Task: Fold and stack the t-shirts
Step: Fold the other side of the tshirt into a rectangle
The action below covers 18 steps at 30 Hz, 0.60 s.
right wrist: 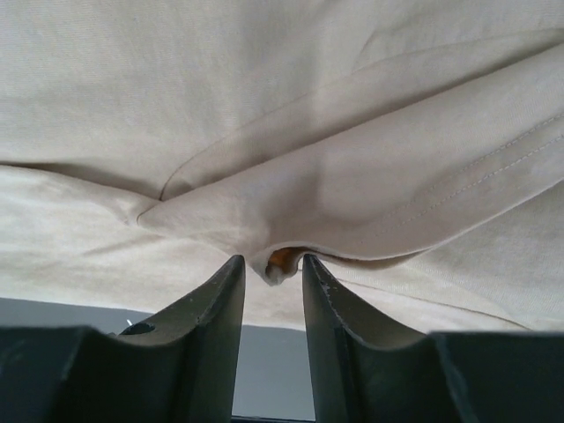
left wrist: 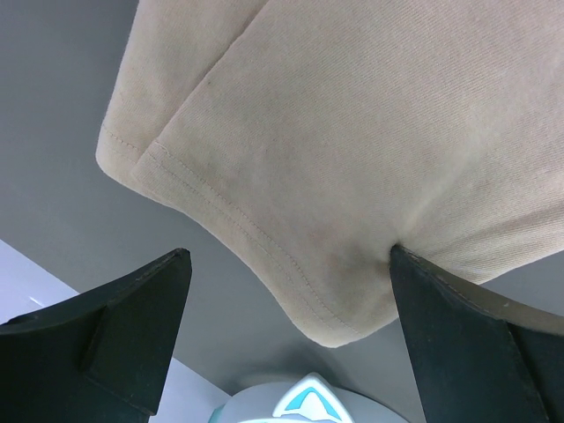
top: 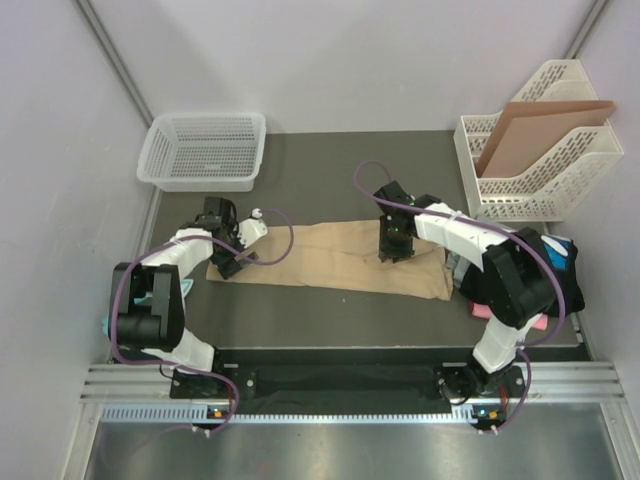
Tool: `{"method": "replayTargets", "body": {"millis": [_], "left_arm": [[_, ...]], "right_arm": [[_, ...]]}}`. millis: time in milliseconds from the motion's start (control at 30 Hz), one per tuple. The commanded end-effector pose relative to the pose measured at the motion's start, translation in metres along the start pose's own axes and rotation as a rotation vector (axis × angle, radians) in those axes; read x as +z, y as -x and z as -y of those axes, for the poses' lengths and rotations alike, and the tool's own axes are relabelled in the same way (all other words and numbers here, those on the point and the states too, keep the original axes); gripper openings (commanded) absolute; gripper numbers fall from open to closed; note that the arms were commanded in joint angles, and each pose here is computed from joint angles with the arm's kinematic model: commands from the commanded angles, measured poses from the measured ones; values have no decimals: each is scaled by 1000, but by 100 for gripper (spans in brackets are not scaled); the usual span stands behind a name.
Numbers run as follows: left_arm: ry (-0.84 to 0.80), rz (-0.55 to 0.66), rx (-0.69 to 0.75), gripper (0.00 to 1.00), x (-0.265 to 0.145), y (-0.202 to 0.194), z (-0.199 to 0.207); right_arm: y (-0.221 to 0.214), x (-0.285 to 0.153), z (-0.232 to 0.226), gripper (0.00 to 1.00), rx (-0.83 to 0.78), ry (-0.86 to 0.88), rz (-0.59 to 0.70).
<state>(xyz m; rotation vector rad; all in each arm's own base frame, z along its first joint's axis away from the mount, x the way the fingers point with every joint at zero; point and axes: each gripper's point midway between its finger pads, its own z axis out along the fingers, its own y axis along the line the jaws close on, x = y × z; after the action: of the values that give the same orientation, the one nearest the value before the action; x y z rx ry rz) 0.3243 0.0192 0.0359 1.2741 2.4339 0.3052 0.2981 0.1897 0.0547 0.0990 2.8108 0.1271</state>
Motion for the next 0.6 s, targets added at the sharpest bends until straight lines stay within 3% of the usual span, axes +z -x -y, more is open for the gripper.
{"method": "replayTargets", "body": {"millis": [0, 333, 433, 533, 567], "left_arm": [[30, -11, 11, 99, -4, -6, -4], [20, -10, 20, 99, -5, -7, -2], [23, -6, 18, 99, -6, -6, -3], [23, -2, 16, 99, -7, -5, -3], [23, -1, 19, 99, -7, -5, -3]], "right_arm": [[7, -14, 6, 33, 18, -2, 47], [-1, -12, 11, 30, 20, -20, 29], [-4, -10, 12, 26, 24, -19, 25], [-9, -6, 14, 15, 29, -22, 16], [-9, -6, 15, 7, 30, -24, 16]]}}
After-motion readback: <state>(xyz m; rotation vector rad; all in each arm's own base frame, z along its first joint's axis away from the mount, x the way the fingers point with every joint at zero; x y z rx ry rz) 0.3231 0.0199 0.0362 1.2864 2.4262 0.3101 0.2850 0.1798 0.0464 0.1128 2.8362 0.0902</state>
